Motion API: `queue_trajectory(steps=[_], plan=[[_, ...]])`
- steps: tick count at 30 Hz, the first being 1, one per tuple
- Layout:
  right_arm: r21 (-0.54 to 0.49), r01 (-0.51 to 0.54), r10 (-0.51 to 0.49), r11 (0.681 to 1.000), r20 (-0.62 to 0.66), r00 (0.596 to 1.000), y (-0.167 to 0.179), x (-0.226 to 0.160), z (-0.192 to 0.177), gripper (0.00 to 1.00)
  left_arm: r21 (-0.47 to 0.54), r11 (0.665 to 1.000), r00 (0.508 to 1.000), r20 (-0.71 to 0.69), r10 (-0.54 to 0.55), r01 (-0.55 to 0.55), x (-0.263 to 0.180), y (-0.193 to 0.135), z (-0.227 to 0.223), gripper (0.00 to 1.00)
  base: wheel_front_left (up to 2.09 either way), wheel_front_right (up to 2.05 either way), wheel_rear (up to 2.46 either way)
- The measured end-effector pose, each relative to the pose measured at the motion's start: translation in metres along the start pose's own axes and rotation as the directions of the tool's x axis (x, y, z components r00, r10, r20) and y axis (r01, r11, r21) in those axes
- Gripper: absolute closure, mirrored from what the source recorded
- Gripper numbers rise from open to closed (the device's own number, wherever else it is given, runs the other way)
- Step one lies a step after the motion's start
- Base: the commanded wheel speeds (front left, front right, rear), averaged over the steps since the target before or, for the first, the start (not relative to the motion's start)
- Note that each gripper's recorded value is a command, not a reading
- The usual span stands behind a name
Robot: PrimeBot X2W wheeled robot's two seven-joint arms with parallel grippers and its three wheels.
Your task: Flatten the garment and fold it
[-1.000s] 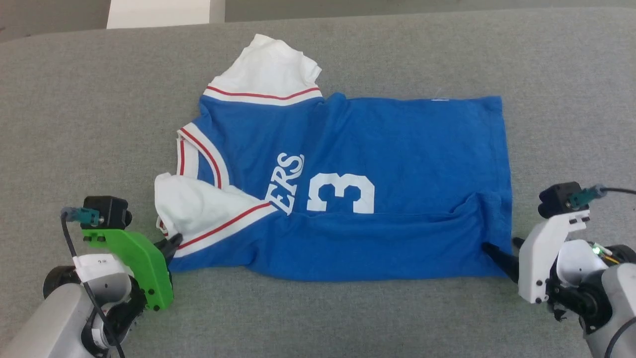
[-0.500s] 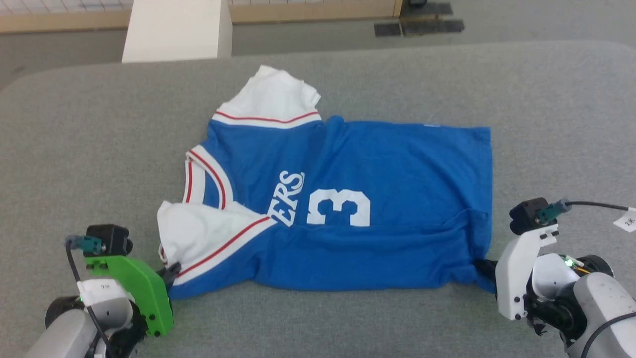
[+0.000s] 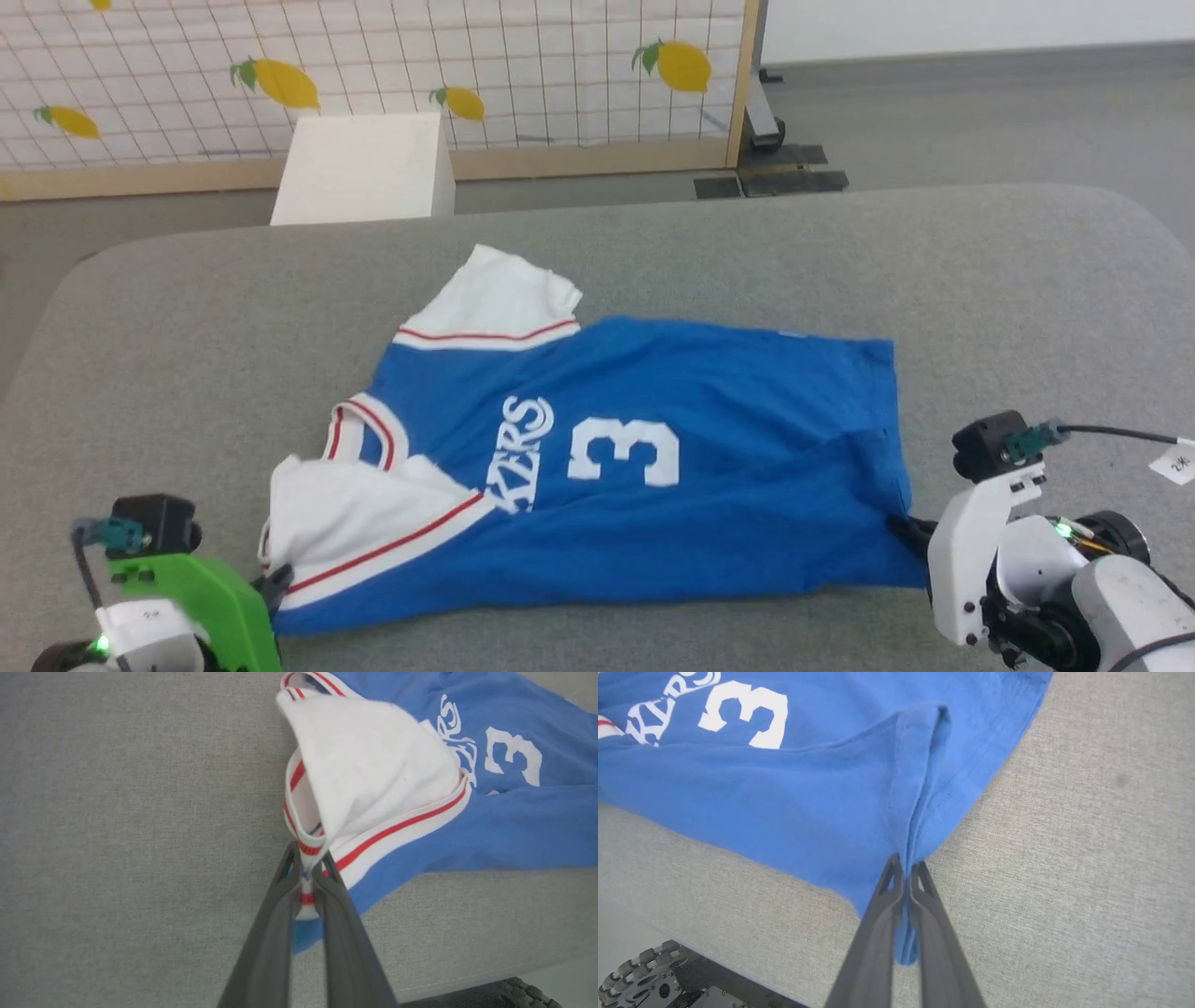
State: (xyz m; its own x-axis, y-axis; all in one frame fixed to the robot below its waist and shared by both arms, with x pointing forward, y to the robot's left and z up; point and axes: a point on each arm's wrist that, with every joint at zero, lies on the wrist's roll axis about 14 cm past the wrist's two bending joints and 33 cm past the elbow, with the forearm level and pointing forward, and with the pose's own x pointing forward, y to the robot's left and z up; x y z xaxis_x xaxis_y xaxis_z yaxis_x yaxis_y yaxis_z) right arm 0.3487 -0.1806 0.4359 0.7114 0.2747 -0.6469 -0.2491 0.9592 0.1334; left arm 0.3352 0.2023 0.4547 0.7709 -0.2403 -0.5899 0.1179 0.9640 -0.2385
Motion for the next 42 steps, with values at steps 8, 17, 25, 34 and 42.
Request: queue_trajectory(steps=[8, 17, 25, 34, 42], plan=[[0.006, -0.006, 0.007, 1.0, -0.04, 0.999, 0.003, -0.005, -0.022, 1.0, -0.053, 0.998, 0.998, -0.056, 0.031, -0.034, -0.02, 0.01, -0.033, 1.0, 0.0, 0.0, 0.0], [0.087, -0.021, 0.031, 0.996, -0.114, 0.993, 0.015, 0.004, -0.064, 0.0, -0.118, 0.993, 0.997, -0.079, 0.007, -0.016, 0.008, -0.003, -0.046, 0.0, 0.0, 0.0, 0.0], [0.104, 0.051, -0.07, 0.993, 0.186, 0.98, -0.001, -0.007, -0.023, 0.0, -0.07, 0.997, 0.998, 0.033, 0.047, -0.045, 0.022, 0.006, -0.009, 0.0, 0.0, 0.0, 0.0], [0.108, 0.148, -0.183, 0.983, 0.515, 0.837, -0.016, -0.04, 0.044, 0.0, -0.008, 0.997, 0.952, 0.296, 0.077, -0.078, 0.031, 0.005, 0.084, 0.0, 0.0, 0.0, 0.0], [0.102, 0.17, -0.194, 0.98, 0.655, 0.731, -0.014, -0.048, 0.099, 0.0, -0.015, 0.997, 0.914, 0.4, 0.072, -0.072, 0.066, 0.007, 0.155, 0.0, 0.0, 0.0, 0.0]])
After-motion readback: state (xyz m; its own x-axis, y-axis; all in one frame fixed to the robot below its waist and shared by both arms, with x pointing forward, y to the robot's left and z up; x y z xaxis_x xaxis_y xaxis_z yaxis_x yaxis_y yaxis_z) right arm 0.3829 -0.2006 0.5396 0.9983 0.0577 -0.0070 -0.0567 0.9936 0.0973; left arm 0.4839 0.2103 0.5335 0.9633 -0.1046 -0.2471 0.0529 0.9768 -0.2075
